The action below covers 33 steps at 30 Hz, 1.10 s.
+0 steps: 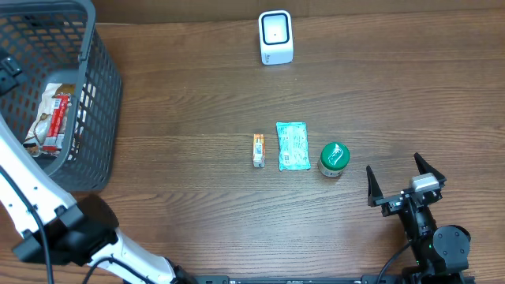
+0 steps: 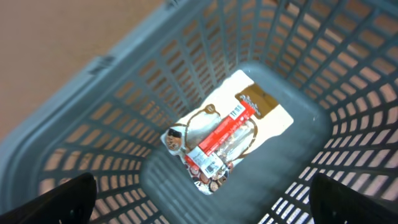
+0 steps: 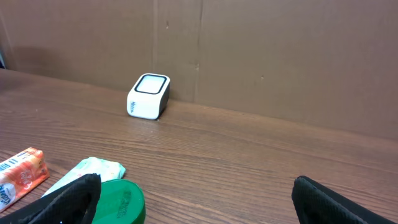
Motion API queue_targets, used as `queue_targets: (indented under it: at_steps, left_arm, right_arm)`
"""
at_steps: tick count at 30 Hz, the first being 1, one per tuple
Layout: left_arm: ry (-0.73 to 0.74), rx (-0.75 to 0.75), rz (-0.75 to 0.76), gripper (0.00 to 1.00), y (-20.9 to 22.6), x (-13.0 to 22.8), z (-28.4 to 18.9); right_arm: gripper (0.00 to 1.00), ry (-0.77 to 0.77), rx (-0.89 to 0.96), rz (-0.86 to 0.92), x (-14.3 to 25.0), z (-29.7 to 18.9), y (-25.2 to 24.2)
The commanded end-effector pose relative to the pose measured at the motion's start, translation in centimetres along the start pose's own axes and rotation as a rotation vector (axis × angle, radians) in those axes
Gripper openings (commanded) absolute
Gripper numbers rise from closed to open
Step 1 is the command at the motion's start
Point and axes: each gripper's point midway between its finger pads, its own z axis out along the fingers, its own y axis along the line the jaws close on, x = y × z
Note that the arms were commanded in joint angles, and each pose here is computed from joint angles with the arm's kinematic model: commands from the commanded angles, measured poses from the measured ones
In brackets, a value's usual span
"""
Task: Scan the item barcode
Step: 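Swing the left gripper back over the grey basket, then lower the left gripper into the basket and grasp the red-and-white snack bag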
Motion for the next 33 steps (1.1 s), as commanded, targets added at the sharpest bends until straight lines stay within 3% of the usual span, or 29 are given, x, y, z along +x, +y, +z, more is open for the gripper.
queue_targets:
  at_steps: [1,9,15,33]
  left_arm:
    - [0.068,0.025,0.072,1.0,-1.0,0.9,4.1]
    - [0.219,0.043,0.195,1.0,-2.2,4.2,11.9]
    - [0.323,0.148,0.277,1.0,-4.2,7.4,16.4]
    - [0.483,0.167,0.378,1.0,-4.8,13.4,24.3]
  right_arm:
    - [1.0,0.001,0.004,-0.003,0.3,0.0,-0.1]
    - [1.0,0.001,0.004,-0.004,0.3,0.0,-0.1]
    - [1.0,0.001,0.004,-0.003,0.3,0.0,-0.1]
    - [1.0,0.001,0.004,-0.004,0.3,0.0,-0.1]
